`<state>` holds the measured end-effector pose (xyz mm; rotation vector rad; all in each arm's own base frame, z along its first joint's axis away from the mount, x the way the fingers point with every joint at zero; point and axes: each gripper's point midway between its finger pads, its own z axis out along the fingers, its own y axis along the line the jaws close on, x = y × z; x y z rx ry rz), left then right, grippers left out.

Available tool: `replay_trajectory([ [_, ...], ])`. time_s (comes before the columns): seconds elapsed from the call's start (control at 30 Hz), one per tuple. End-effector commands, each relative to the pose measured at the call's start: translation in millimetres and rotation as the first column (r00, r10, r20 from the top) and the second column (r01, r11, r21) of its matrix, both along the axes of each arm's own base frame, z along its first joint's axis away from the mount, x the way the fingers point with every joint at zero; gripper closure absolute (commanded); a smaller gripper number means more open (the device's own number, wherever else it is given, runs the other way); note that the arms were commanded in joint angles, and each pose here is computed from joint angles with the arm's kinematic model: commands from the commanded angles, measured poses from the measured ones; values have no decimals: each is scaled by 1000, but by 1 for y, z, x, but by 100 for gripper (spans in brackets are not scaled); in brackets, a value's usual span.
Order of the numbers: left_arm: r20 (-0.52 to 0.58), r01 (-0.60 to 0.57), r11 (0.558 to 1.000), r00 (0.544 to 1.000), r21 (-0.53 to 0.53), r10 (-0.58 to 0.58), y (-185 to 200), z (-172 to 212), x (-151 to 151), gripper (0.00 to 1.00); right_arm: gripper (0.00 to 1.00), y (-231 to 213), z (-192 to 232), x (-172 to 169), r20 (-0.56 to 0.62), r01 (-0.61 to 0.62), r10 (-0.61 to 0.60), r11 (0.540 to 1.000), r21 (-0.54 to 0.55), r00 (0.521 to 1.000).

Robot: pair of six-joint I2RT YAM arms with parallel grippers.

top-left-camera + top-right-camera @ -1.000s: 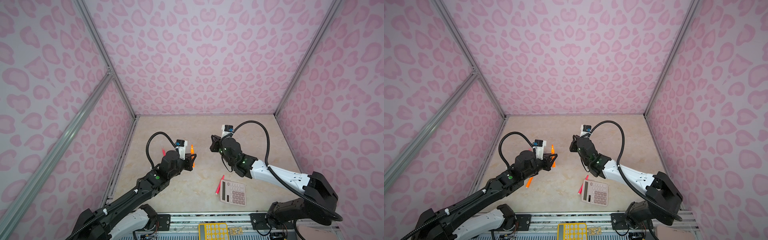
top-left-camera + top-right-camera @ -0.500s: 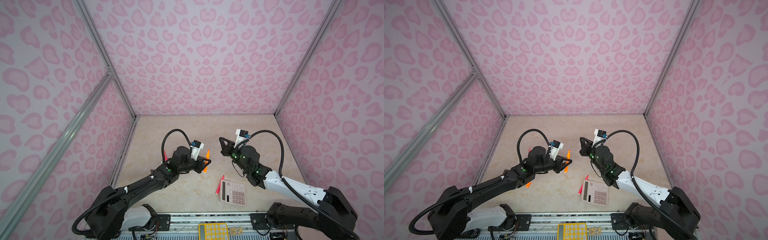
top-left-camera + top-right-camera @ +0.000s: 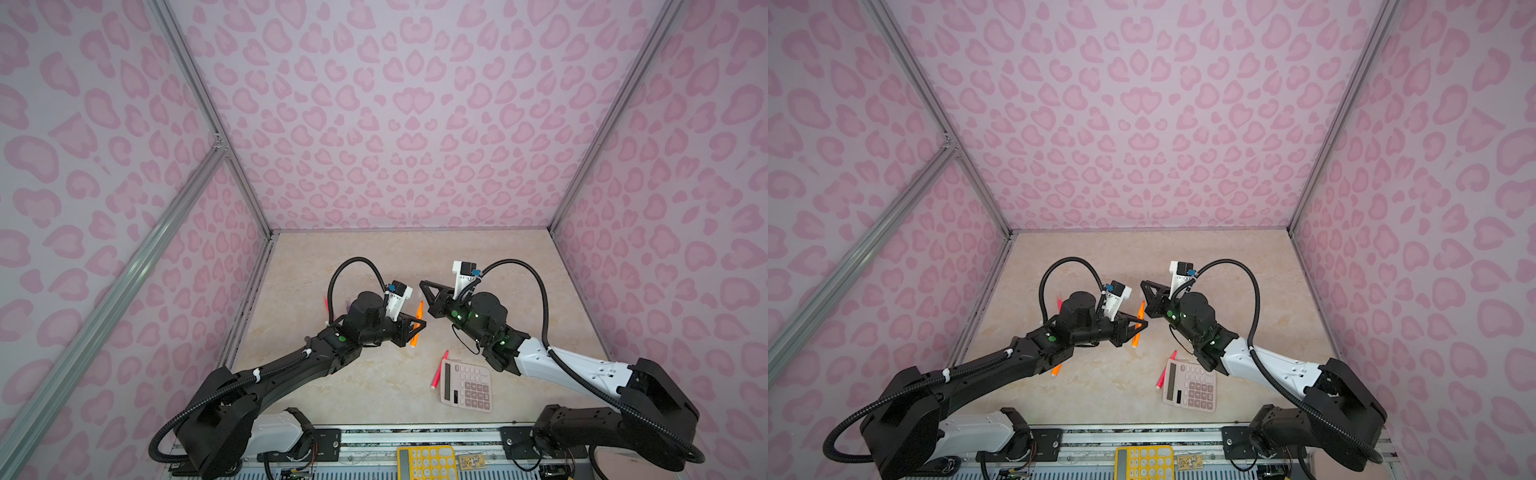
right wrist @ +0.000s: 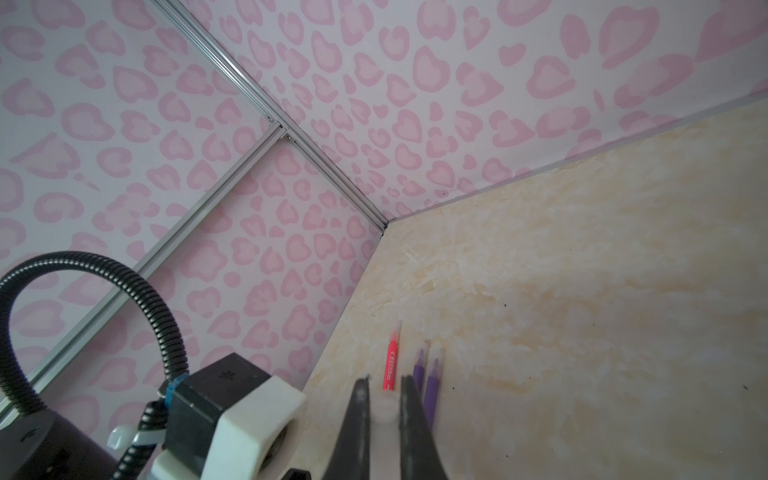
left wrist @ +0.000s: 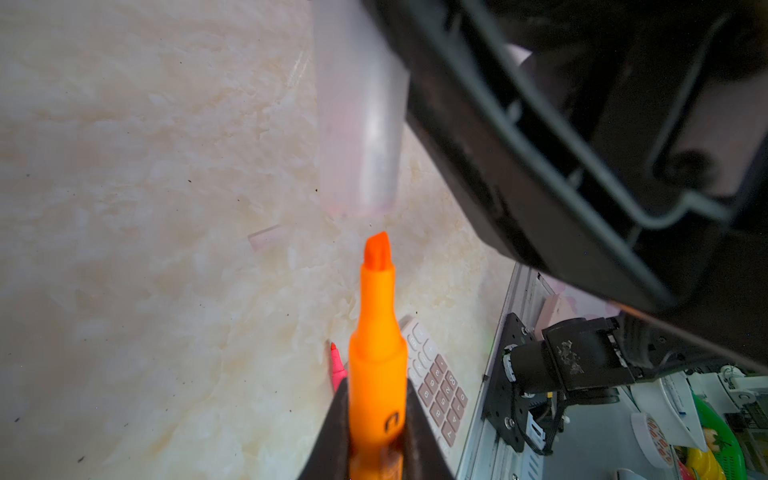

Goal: Insert the pens into the pen caps
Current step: 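Carry the cap over the orange marker tip held by the left gripper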

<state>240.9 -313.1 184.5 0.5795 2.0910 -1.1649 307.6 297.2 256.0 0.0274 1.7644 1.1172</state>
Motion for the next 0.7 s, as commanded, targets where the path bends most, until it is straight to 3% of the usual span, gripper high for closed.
replay_trajectory([
  [0.0,46,-26,999,999,-18,27,2,11,5,97,100,3,9,-2,41,-8,7,1000,20,999],
  [0.67,25,-34,999,999,15,34,0,2,10,97,100,6,11,-1,52,-3,5,1000,-31,999],
])
